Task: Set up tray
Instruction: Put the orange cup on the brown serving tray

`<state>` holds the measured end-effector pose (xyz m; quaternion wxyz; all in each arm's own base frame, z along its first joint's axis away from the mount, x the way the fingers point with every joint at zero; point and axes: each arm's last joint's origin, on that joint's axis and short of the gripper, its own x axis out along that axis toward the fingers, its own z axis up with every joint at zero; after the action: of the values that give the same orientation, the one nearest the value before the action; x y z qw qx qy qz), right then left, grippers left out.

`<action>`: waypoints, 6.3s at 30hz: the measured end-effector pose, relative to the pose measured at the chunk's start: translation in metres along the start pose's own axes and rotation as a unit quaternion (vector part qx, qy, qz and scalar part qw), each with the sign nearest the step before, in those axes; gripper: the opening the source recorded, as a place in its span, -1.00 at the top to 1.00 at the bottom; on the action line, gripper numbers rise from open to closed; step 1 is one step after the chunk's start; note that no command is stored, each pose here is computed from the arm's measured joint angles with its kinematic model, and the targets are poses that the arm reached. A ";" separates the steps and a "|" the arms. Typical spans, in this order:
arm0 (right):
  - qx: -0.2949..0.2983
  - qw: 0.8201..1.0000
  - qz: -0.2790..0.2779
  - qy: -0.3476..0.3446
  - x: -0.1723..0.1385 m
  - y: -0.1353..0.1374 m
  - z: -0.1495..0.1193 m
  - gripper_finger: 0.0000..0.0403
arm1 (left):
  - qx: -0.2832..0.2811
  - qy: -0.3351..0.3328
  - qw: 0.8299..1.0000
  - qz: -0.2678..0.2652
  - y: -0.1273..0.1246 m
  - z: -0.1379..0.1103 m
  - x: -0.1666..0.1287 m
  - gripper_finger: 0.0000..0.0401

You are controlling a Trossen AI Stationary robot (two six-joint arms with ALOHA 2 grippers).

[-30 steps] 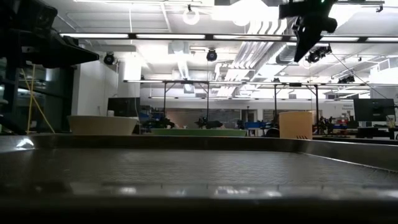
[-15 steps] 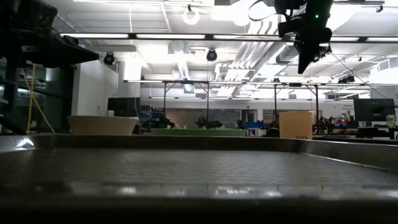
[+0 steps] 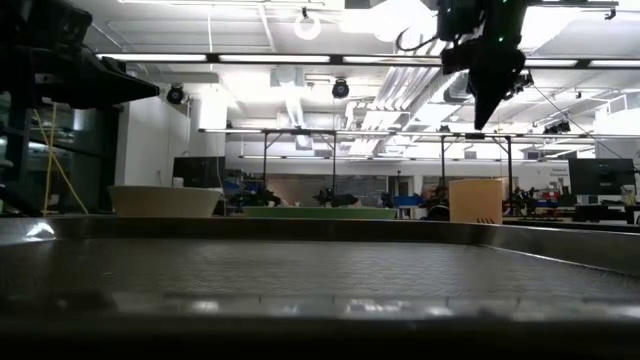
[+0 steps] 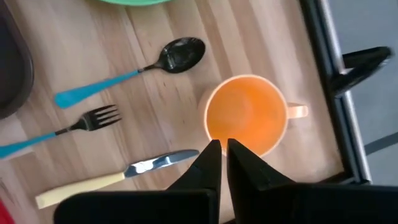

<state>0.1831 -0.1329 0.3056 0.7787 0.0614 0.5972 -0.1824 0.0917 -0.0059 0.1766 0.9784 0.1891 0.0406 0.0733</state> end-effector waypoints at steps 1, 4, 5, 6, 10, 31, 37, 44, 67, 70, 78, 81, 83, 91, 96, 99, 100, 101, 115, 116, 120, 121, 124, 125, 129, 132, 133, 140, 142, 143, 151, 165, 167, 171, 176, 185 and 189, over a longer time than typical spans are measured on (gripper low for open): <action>0.000 1.000 0.003 0.008 0.004 0.000 0.002 0.94 | 0.000 0.000 1.000 0.000 0.000 0.000 0.000 0.63; -0.004 0.999 0.002 0.033 0.017 -0.002 0.008 0.77 | 0.000 0.000 1.000 0.000 0.000 0.000 0.000 0.63; -0.008 0.999 0.000 0.040 0.021 -0.002 0.009 0.69 | 0.000 0.000 1.000 0.000 0.000 0.000 0.000 0.63; -0.010 0.999 0.002 0.045 0.024 -0.003 0.011 0.62 | 0.000 0.000 1.000 0.000 0.000 0.000 0.000 0.63; -0.019 0.998 0.020 0.050 0.033 -0.004 0.015 0.33 | 0.000 -0.001 1.000 0.000 0.000 0.000 0.000 0.63; -0.027 0.996 0.052 0.065 0.053 -0.001 0.011 0.05 | 0.000 -0.001 1.000 0.000 0.000 0.000 0.000 0.63; -0.029 0.996 0.034 0.080 0.071 0.001 0.002 0.04 | 0.000 0.000 1.000 0.000 0.000 0.000 0.000 0.63; -0.028 0.996 0.011 0.080 0.083 0.002 -0.003 0.07 | 0.000 0.000 1.000 0.000 0.000 0.000 0.000 0.63; 0.008 0.999 0.011 0.053 0.086 -0.023 -0.007 0.08 | 0.000 0.000 1.000 0.000 0.000 0.000 0.000 0.63; 0.012 0.999 0.018 0.050 0.086 -0.025 -0.007 0.08 | 0.000 0.000 1.000 0.000 0.000 0.000 0.000 0.63; 0.006 0.998 0.033 0.044 0.086 -0.024 -0.007 0.08 | 0.000 0.000 1.000 0.000 0.000 0.000 0.000 0.63; 0.004 0.998 0.032 0.044 0.086 -0.024 -0.007 0.08 | 0.000 0.000 1.000 0.000 0.000 0.000 0.000 0.63; 0.003 0.999 0.032 0.044 0.086 -0.024 -0.007 0.08 | 0.000 0.000 1.000 0.000 0.000 0.000 0.000 0.63; 0.002 0.999 0.026 0.047 0.086 -0.024 -0.007 0.08 | 0.000 0.000 1.000 0.000 0.000 0.000 0.000 0.63; -0.002 0.998 0.034 0.060 0.085 -0.022 -0.010 0.08 | 0.000 0.000 1.000 0.000 0.000 0.000 0.000 0.63; -0.006 0.997 0.036 0.063 0.085 -0.021 -0.010 0.08 | 0.000 0.000 1.000 0.000 0.000 0.000 0.000 0.63; -0.007 0.997 0.036 0.063 0.085 -0.021 -0.010 0.08 | 0.000 0.000 1.000 0.000 0.000 0.000 0.000 0.63; -0.008 0.997 0.036 0.063 0.085 -0.021 -0.010 0.08 | 0.000 0.000 1.000 0.000 0.000 0.000 0.000 0.63; -0.014 0.997 0.045 0.063 0.095 -0.019 -0.016 0.08 | 0.000 0.000 1.000 0.000 0.000 0.000 0.000 0.63; -0.014 0.997 0.046 0.068 0.098 -0.018 -0.018 0.08 | 0.000 0.000 1.000 0.000 0.000 0.000 0.000 0.63; -0.014 0.996 0.030 0.079 0.107 -0.016 -0.025 0.08 | 0.000 0.000 1.000 0.000 0.000 0.000 0.000 0.63; -0.013 0.996 0.031 0.080 0.109 -0.015 -0.026 0.08 | 0.000 0.000 1.000 0.000 0.000 0.000 0.000 0.63; -0.013 0.996 0.030 0.081 0.111 -0.015 -0.028 0.08 | 0.000 0.000 1.000 0.000 0.000 0.000 0.000 0.63; -0.013 0.996 0.029 0.079 0.112 -0.015 -0.028 0.08 | 0.000 0.000 1.000 0.000 0.000 0.000 0.000 0.63; -0.012 0.997 0.025 0.070 0.112 -0.016 -0.026 0.08 | 0.000 0.000 1.000 0.000 0.000 0.000 0.000 0.63; -0.011 0.997 0.025 0.067 0.112 -0.016 -0.025 0.08 | 0.000 0.000 1.000 0.000 0.000 0.000 0.000 0.63; -0.009 0.997 0.025 0.067 0.112 -0.016 -0.025 0.08 | 0.000 0.000 1.000 0.000 0.000 0.000 0.000 0.63; -0.007 0.997 0.027 0.065 0.112 -0.016 -0.025 0.20 | 0.000 -0.001 1.000 0.000 0.000 0.000 0.000 0.63; -0.007 0.997 0.027 0.065 0.112 -0.016 -0.025 0.29 | 0.000 -0.001 1.000 0.001 0.000 0.000 0.000 0.63; -0.007 0.997 0.027 0.065 0.112 -0.016 -0.025 0.34 | 0.000 -0.001 1.000 0.000 0.000 0.000 0.000 0.63; -0.006 0.997 0.039 0.060 0.112 -0.015 -0.025 0.68 | 0.000 0.000 1.000 0.001 0.000 0.000 0.000 0.63; 0.000 0.997 0.050 0.055 0.112 -0.014 -0.025 0.99 | 0.000 0.000 1.000 0.001 0.000 0.000 0.000 0.63; 0.001 0.997 0.050 0.055 0.112 -0.014 -0.025 0.99 | 0.000 0.000 1.000 0.002 0.000 0.000 0.000 0.63; 0.005 0.997 0.058 0.052 0.111 -0.014 -0.025 0.99 | 0.000 0.000 1.000 0.001 0.000 0.000 0.000 0.63; 0.002 0.997 0.059 0.051 0.099 -0.011 -0.022 1.00 | 0.000 -0.001 1.000 0.001 0.000 0.000 0.000 0.63; -0.039 0.998 0.053 0.022 0.051 -0.004 0.008 1.00 | 0.000 -0.001 1.000 0.001 0.000 0.000 0.000 0.63; -0.059 0.998 0.036 0.005 0.030 0.002 0.021 1.00 | 0.000 -0.001 1.000 0.001 0.000 0.000 0.000 0.63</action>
<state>0.2099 -0.1436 0.2824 0.7840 0.0381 0.6082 -0.1183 0.0917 -0.0058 0.1769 0.9783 0.1891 0.0399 0.0741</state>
